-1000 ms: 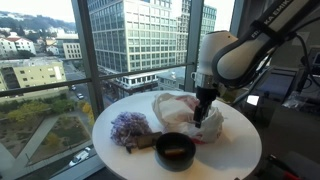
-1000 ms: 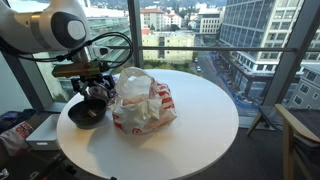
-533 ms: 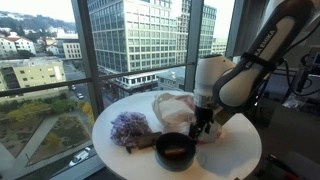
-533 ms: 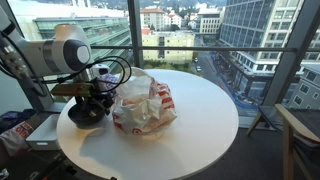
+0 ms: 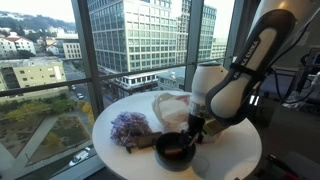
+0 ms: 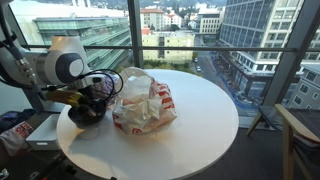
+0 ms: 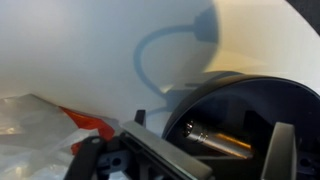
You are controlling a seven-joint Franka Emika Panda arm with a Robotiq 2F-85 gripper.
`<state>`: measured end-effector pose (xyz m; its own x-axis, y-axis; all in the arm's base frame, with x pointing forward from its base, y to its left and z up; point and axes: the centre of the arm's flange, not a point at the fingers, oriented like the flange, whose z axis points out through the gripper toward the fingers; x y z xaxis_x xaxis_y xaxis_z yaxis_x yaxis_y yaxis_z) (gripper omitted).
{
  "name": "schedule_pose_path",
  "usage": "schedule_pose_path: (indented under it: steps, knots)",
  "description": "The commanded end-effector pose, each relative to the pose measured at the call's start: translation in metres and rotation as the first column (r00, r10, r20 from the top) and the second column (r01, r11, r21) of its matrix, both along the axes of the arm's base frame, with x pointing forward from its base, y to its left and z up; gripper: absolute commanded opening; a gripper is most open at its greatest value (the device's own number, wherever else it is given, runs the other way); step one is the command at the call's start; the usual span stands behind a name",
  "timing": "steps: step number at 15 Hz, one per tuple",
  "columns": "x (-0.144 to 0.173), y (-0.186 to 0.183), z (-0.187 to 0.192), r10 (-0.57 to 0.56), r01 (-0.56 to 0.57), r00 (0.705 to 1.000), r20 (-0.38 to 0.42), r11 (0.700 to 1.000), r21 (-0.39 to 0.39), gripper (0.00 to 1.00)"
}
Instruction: Put the items, which are on the table, in the plastic
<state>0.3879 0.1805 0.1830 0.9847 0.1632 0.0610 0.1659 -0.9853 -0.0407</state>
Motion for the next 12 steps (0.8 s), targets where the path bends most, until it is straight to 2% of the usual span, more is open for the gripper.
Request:
schedule_pose_path:
  steps: [1, 7, 8, 9, 12]
  knots:
    - [-0.004, 0.008, -0.008, 0.027, -0.027, 0.997, 0.079, 1.000, 0.008, 1.00]
    - [-0.004, -0.001, -0.023, 0.136, -0.131, 0.983, 0.119, 0.990, -0.047, 1.00]
    - [-0.003, -0.003, -0.024, 0.146, -0.141, 0.983, 0.108, 0.989, -0.049, 0.75]
    - [-0.003, -0.004, -0.026, 0.152, -0.147, 0.983, 0.103, 0.988, -0.052, 0.74]
    - [-0.004, -0.005, -0.031, 0.150, -0.146, 0.986, 0.079, 0.988, -0.050, 0.49]
